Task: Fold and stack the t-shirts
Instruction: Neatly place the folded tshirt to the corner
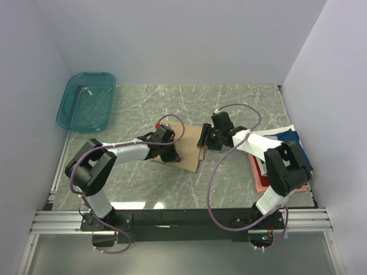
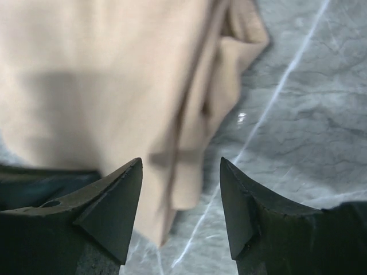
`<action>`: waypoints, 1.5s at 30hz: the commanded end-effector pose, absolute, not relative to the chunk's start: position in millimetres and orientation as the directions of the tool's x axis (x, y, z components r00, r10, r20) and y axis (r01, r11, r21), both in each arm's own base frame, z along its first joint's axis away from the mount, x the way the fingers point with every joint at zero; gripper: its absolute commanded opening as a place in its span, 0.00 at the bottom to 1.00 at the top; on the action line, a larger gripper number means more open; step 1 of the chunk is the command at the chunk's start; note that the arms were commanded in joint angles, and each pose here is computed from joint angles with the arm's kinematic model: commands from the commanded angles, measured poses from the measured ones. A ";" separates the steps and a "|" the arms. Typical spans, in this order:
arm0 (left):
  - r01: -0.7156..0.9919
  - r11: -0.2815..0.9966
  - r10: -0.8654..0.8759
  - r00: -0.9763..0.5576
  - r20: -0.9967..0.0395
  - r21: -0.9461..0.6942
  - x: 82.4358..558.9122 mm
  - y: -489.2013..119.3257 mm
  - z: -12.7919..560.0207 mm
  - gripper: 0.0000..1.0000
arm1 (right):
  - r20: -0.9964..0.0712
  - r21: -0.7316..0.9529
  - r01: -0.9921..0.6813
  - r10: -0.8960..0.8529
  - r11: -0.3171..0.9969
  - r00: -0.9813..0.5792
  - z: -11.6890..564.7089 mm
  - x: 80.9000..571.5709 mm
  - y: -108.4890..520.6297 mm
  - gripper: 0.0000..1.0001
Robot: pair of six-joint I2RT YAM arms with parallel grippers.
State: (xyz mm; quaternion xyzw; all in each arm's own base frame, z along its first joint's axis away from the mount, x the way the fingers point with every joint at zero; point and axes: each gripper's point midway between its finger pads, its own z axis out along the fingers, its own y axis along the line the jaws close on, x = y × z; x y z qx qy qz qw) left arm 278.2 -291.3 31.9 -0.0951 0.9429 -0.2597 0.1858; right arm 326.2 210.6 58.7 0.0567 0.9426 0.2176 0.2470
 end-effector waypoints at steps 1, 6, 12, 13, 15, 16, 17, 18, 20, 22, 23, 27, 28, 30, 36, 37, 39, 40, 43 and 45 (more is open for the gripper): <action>-0.067 0.844 -0.266 -0.915 -0.305 -0.532 271.1 -290.5 42.4 0.05 | -0.432 0.404 0.022 0.212 0.914 -0.877 51.2 335.6 207.2 0.64; -0.064 0.843 -0.264 -0.914 -0.307 -0.535 271.6 -291.1 42.5 0.04 | -0.398 0.426 0.065 0.252 0.902 -0.882 39.0 333.5 213.2 0.66; -0.056 0.838 -0.257 -0.918 -0.301 -0.543 270.5 -294.0 42.5 0.04 | -0.369 0.439 0.129 0.310 0.889 -0.876 23.2 335.6 222.2 0.64; -0.056 0.838 -0.258 -0.917 -0.303 -0.544 270.8 -293.9 43.0 0.04 | -0.373 0.441 0.133 0.316 0.888 -0.872 22.9 337.4 223.6 0.63; -0.051 0.837 -0.256 -0.916 -0.307 -0.545 270.5 -293.6 46.5 0.04 | -0.364 0.440 0.156 0.334 0.885 -0.870 18.2 338.4 225.6 0.61; -0.050 0.838 -0.256 -0.916 -0.309 -0.544 270.7 -293.3 47.8 0.04 | -0.365 0.443 0.162 0.342 0.882 -0.866 18.0 340.9 226.6 0.57; -0.046 0.837 -0.253 -0.916 -0.311 -0.545 270.3 -293.3 49.5 0.04 | -0.365 0.444 0.168 0.349 0.880 -0.863 17.7 341.9 227.2 0.55; -0.041 0.836 -0.252 -0.914 -0.317 -0.547 271.6 -293.9 53.9 0.05 | -0.365 0.444 0.182 0.362 0.878 -0.858 16.2 343.6 227.9 0.53; -0.034 0.839 -0.248 -0.913 -0.325 -0.544 272.6 -293.5 58.4 0.06 | -0.369 0.442 0.195 0.376 0.876 -0.850 15.5 345.5 227.8 0.43; -0.036 0.849 -0.249 -0.908 -0.338 -0.528 274.8 -289.9 66.7 0.10 | -0.377 0.433 0.220 0.398 0.874 -0.837 15.8 346.9 224.9 0.20; -0.037 0.854 -0.249 -0.905 -0.345 -0.519 275.6 -288.4 69.8 0.11 | -0.380 0.427 0.231 0.405 0.874 -0.832 15.9 346.7 222.6 0.12; -0.012 0.854 -0.256 -0.880 -0.400 -0.521 277.7 -281.1 107.4 0.16 | -0.432 0.343 0.321 0.452 0.883 -0.781 31.5 356.7 200.9 0.00; -0.001 0.849 -0.254 -0.878 -0.407 -0.528 276.7 -281.1 114.7 0.16 | -0.448 0.265 0.370 0.453 0.891 -0.771 31.0 353.5 184.2 0.00; 0.036 0.830 -0.256 -0.862 -0.438 -0.557 275.6 -281.5 139.2 0.17 | -0.475 0.229 0.431 0.487 0.873 -0.733 47.3 364.2 176.5 0.00; 0.098 0.807 -0.248 -0.839 -0.485 -0.582 265.3 -274.6 177.8 0.20 | -0.535 0.002 0.631 0.534 0.776 -0.655 74.7 363.9 121.6 0.00; 0.101 0.807 -0.243 -0.840 -0.485 -0.581 263.2 -273.5 179.8 0.20 | -0.527 -0.013 0.648 0.546 0.761 -0.651 76.4 365.8 116.2 0.00; 0.119 0.794 -0.241 -0.838 -0.490 -0.596 260.3 -274.4 187.9 0.20 | -0.506 -0.070 0.703 0.583 0.708 -0.636 83.5 370.4 96.7 0.00; 0.124 0.792 -0.239 -0.838 -0.490 -0.598 259.2 -274.4 189.4 0.20 | -0.498 -0.092 0.722 0.596 0.686 -0.630 85.5 371.6 90.6 0.00; 0.139 0.783 -0.228 -0.842 -0.488 -0.606 255.8 -275.8 193.1 0.20 | -0.499 -0.126 0.785 0.645 0.607 -0.579 101.4 389.1 66.5 0.00; 0.148 0.778 -0.217 -0.849 -0.482 -0.610 253.1 -277.1 191.8 0.19 | -0.489 -0.152 0.810 0.670 0.566 -0.559 110.3 389.0 46.6 0.00</action>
